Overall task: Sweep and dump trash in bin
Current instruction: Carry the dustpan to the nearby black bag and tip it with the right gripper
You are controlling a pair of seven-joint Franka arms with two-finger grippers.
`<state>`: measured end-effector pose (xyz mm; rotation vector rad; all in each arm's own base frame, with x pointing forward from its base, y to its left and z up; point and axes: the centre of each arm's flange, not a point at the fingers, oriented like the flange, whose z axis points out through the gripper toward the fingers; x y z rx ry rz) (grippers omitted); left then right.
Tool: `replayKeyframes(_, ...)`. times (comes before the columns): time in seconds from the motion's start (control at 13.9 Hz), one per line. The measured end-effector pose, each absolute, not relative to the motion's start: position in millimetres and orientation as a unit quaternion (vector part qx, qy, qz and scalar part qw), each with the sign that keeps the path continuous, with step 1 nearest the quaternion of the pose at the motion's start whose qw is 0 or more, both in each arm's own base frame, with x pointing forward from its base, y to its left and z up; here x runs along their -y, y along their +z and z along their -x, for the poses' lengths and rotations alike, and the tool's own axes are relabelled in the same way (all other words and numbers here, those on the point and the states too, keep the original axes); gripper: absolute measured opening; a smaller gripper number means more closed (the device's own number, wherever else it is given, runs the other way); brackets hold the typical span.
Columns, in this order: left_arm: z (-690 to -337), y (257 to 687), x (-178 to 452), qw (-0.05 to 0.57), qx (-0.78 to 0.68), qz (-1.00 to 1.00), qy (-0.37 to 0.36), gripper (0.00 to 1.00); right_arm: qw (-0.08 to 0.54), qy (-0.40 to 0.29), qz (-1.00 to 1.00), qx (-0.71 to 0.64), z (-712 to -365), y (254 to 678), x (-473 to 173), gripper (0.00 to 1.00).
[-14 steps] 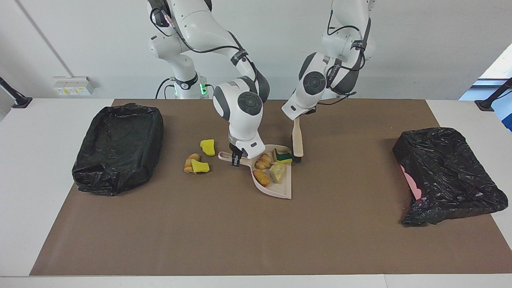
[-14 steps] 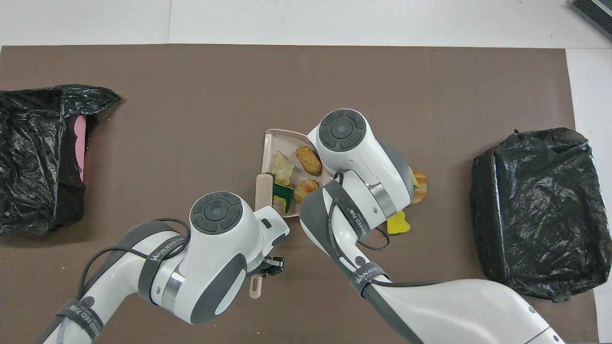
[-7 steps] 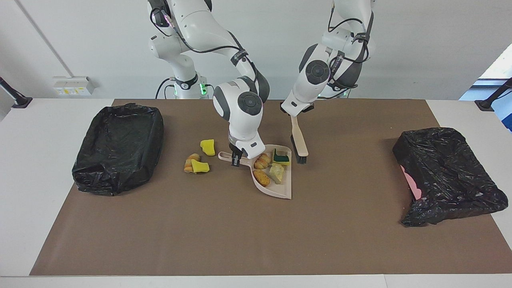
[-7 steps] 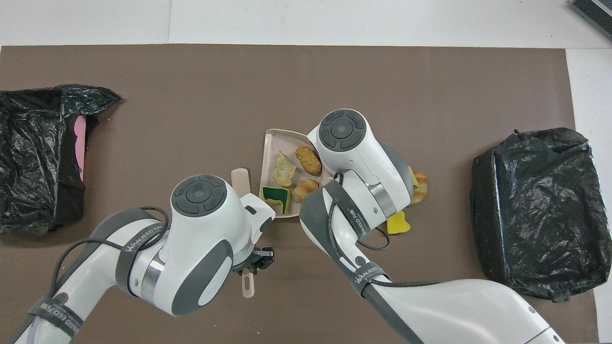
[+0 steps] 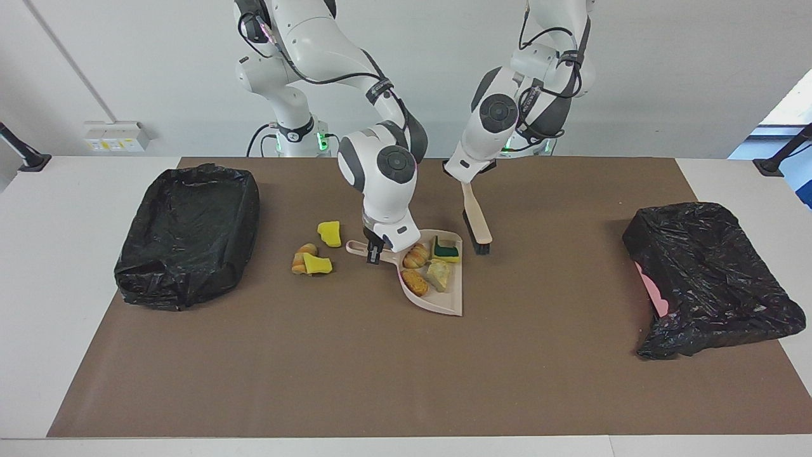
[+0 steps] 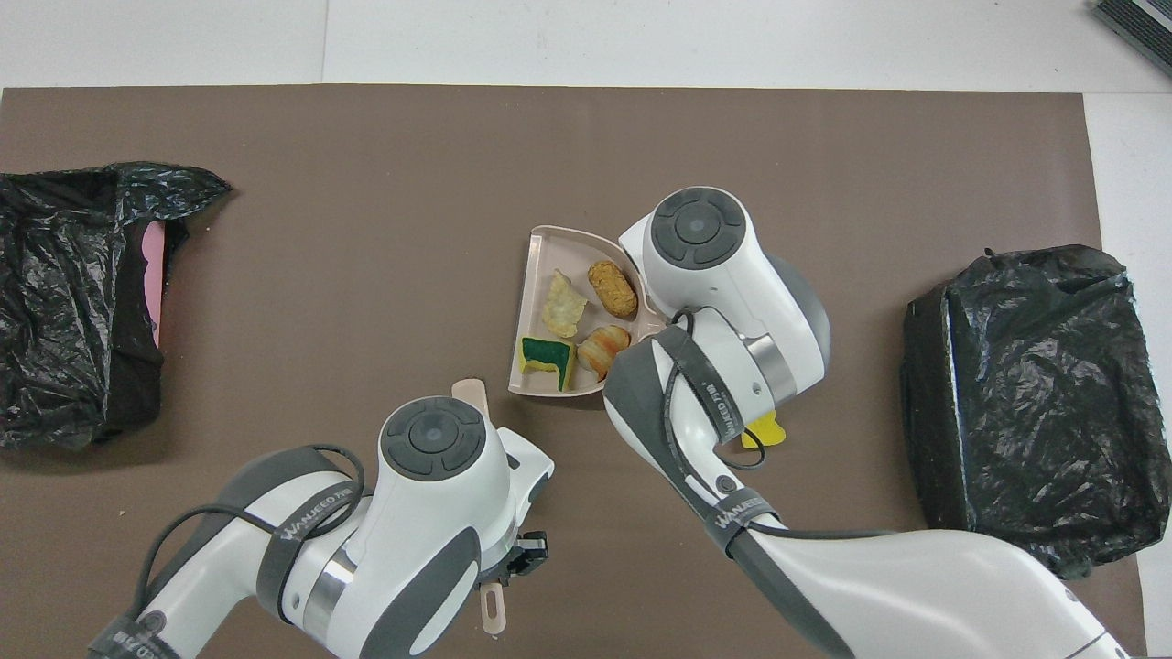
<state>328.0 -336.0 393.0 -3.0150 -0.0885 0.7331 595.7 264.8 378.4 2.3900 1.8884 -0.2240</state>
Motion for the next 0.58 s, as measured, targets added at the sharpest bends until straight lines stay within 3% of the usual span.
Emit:
replayKeyframes(0.36, -261.9, 374.6, 365.3, 0.015, -0.011, 0.963, 0.267, 0.27, 0.037, -0.074, -0.810, -0.580, -597.1, 464.2, -173.8, 0.32)
replayKeyframes(0.58, -240.2, 361.1, 370.2, 0.024, -0.024, 0.961, 0.275, 0.27, 0.028, -0.076, -0.821, -0.565, -596.6, 500.9, -94.5, 0.32)
